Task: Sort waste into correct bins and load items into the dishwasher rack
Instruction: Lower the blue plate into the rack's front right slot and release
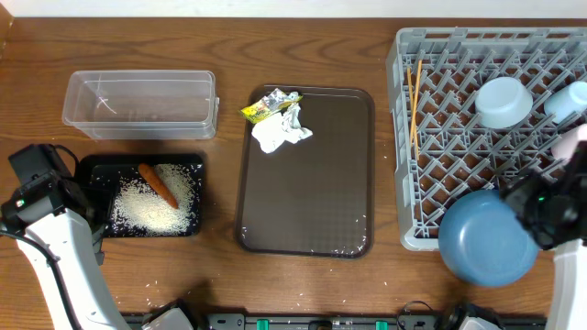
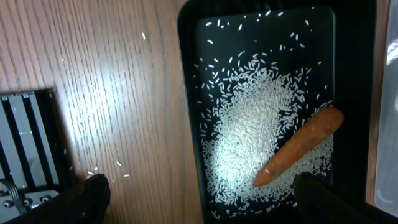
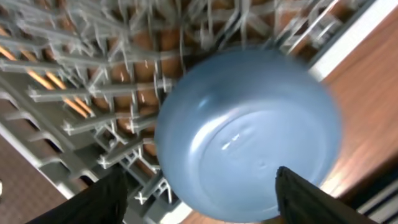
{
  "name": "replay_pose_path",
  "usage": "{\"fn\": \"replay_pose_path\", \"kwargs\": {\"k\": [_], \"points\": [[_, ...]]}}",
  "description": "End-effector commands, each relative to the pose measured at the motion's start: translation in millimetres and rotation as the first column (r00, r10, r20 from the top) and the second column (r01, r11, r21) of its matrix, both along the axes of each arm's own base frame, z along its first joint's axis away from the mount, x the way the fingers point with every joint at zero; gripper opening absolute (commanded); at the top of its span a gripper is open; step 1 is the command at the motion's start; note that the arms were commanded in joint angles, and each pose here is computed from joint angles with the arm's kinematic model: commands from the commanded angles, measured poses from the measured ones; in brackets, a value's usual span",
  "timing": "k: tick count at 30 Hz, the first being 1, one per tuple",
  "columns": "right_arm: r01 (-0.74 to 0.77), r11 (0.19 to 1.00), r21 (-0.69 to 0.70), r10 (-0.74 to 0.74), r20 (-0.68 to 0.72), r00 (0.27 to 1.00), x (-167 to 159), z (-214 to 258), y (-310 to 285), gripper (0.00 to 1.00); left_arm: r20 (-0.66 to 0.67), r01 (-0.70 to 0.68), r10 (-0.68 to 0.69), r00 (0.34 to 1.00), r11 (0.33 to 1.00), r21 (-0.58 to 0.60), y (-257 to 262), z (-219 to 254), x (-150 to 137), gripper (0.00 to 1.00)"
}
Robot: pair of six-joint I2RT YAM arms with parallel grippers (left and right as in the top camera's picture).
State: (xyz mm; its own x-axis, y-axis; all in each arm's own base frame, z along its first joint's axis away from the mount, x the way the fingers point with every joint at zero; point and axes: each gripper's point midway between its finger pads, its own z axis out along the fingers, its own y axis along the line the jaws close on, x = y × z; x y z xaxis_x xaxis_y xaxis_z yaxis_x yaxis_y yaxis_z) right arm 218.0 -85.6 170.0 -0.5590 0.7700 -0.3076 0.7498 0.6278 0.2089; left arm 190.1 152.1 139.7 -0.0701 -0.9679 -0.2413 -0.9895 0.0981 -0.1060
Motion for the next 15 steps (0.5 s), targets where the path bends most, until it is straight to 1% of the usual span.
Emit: {"fn": "replay_pose_path", "kwargs": {"k": [1, 3, 5, 7, 10, 15], "points": [[-0.043, 0.993, 0.109, 0.045, -0.015, 0.999, -2.3, -27.5, 18.9, 0.67, -0.006, -0.019, 0.019, 1.0, 1.0, 0.017, 2.9, 1.4, -3.9, 0.96], [-0.042, 0.993, 0.114, 0.045, -0.025, 0.999, -3.9, -38.9, 19.6, 0.59, -0.006, -0.019, 0.019, 1.0, 1.0, 0.017, 2.9, 1.4, -3.9, 0.96], [-0.04, 0.993, 0.115, 0.044, -0.032, 0.998, -5.1, -46.4, 19.6, 0.58, -0.006, -0.019, 0.019, 1.0, 1.0, 0.017, 2.9, 1.4, -3.9, 0.96], [-0.04, 0.992, 0.115, 0.045, -0.033, 0.998, -5.1, -51.1, 19.7, 0.59, -0.006, -0.019, 0.019, 1.0, 1.0, 0.017, 2.9, 1.4, -3.9, 0.96], [-0.037, 0.993, 0.113, 0.042, -0.04, 0.998, -6.5, -58.3, 19.3, 0.66, -0.006, -0.019, 0.019, 1.0, 1.0, 0.017, 2.9, 1.4, -3.9, 0.96], [0.071, 0.994, 0.084, -0.064, -0.088, 0.994, -16.9, -75.9, 10.3, 0.7, -0.006, -0.019, 0.019, 1.0, 1.0, 0.017, 2.9, 1.4, -3.9, 0.96]]}}
